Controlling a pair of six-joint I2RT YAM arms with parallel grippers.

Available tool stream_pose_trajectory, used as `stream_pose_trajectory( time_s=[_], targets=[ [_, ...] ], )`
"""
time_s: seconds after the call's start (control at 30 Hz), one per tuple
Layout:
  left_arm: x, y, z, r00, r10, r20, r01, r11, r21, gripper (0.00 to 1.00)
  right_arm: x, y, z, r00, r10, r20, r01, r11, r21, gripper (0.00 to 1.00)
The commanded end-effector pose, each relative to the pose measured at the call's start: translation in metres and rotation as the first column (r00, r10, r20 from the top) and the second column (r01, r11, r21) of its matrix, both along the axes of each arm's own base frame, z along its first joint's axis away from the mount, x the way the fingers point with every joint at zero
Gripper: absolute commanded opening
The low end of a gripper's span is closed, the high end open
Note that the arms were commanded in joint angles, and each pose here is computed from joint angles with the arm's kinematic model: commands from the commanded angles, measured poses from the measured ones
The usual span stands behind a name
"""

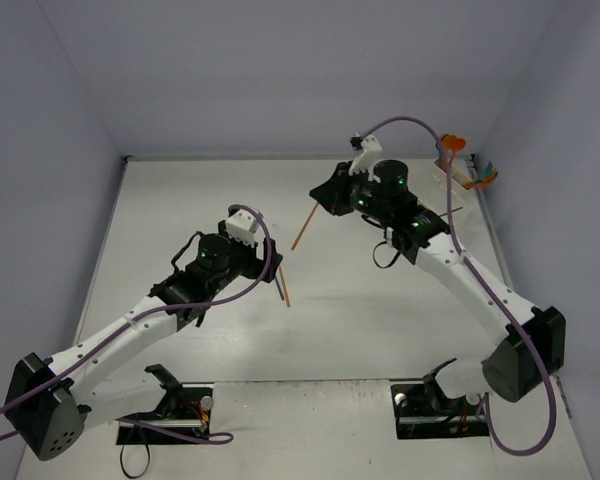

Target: Sort the eating utensils into containers

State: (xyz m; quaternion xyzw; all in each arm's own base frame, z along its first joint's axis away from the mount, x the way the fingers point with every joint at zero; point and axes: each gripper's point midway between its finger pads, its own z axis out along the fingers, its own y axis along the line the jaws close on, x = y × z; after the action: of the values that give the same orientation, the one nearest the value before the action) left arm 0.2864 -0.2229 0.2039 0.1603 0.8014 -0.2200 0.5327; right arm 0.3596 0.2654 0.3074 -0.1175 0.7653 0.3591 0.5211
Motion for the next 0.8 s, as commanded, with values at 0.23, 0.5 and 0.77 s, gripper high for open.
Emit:
stream_pose_trajectory(
  time_s=[0.23,0.5,0.77],
  targets=[
    [0.012,-0.005,-0.036,0.958,0.186,-0.217,-0.225,0.959,-0.172,0.75,0.040,-0.212,0.061,0.781,-0.564,0.268,0.580,0.814,0.023,0.00],
    [0.010,0.007,-0.047,0.940,0.236,-0.245,-0.273,0.954,-0.127,0.75,0.048,-0.294,0.044,0.631,-0.728,0.266,0.753,0.658,0.016,0.00],
    [0.008,0.015,-0.055,0.929,0.258,-0.264,-0.292,0.952,-0.096,0.75,0.057,-0.305,0.025,0.604,-0.755,0.254,0.780,0.626,0.007,0.00]
  ],
)
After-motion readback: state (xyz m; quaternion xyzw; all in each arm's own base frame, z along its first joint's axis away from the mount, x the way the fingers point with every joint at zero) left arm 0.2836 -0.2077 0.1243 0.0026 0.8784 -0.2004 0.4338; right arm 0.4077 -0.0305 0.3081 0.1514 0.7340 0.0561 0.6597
